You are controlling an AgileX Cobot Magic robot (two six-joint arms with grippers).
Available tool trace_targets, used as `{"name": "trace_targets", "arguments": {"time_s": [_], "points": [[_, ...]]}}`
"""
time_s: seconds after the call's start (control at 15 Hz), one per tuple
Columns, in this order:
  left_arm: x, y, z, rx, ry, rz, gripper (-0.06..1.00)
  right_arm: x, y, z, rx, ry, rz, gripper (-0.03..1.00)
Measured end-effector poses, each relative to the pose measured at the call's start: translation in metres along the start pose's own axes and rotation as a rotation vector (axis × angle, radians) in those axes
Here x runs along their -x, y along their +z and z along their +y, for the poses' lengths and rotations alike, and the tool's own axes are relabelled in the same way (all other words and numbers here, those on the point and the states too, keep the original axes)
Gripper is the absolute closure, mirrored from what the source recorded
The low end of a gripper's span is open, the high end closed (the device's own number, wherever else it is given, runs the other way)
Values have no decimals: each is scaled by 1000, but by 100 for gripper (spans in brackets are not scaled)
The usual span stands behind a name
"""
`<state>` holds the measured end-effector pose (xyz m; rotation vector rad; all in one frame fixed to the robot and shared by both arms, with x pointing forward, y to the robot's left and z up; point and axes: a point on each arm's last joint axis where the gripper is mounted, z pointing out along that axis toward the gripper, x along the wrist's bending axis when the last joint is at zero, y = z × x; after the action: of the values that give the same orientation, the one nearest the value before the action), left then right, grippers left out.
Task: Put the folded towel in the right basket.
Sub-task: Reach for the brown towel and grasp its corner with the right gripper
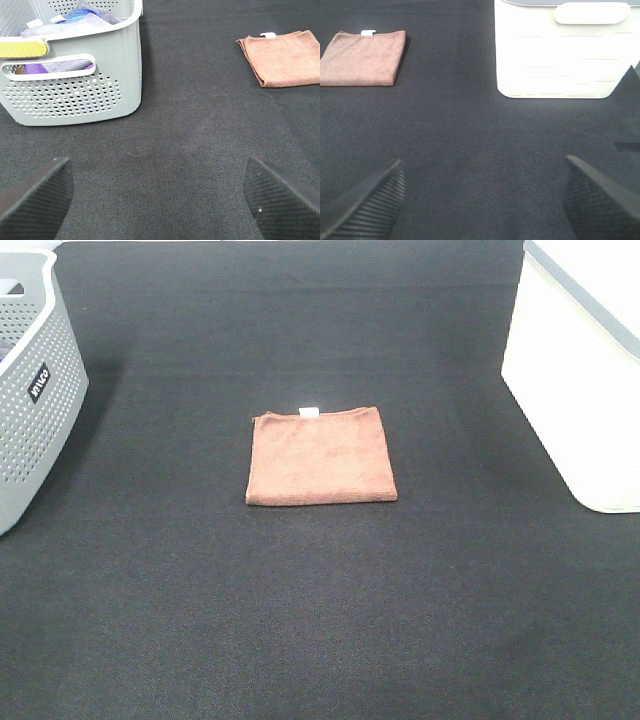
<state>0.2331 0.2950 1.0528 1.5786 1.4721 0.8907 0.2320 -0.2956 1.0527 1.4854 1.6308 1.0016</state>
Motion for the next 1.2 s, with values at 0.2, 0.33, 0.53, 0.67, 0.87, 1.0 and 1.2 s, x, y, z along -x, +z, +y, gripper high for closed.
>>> {"name": "trace_targets", "arguments": {"time_s": [0.2, 0.33, 0.53, 0.67, 0.87, 1.0, 1.2], "points": [[0, 0, 0, 0, 0, 0, 7, 0, 0, 0, 0, 0, 0, 17], [0, 0, 0, 0, 0, 0, 7, 0, 0, 0, 0, 0, 0, 17], [0, 0, 0, 0, 0, 0, 7, 0, 0, 0, 0, 0, 0, 17], [0, 0, 0, 0, 0, 0, 7, 0, 0, 0, 0, 0, 0, 17], [0, 0, 0, 0, 0, 0, 7, 0, 0, 0, 0, 0, 0, 17], [0, 0, 0, 0, 0, 0, 7, 0, 0, 0, 0, 0, 0, 17], [0, 0, 0, 0, 0, 0, 7, 0, 0, 0, 0, 0, 0, 17]]}}
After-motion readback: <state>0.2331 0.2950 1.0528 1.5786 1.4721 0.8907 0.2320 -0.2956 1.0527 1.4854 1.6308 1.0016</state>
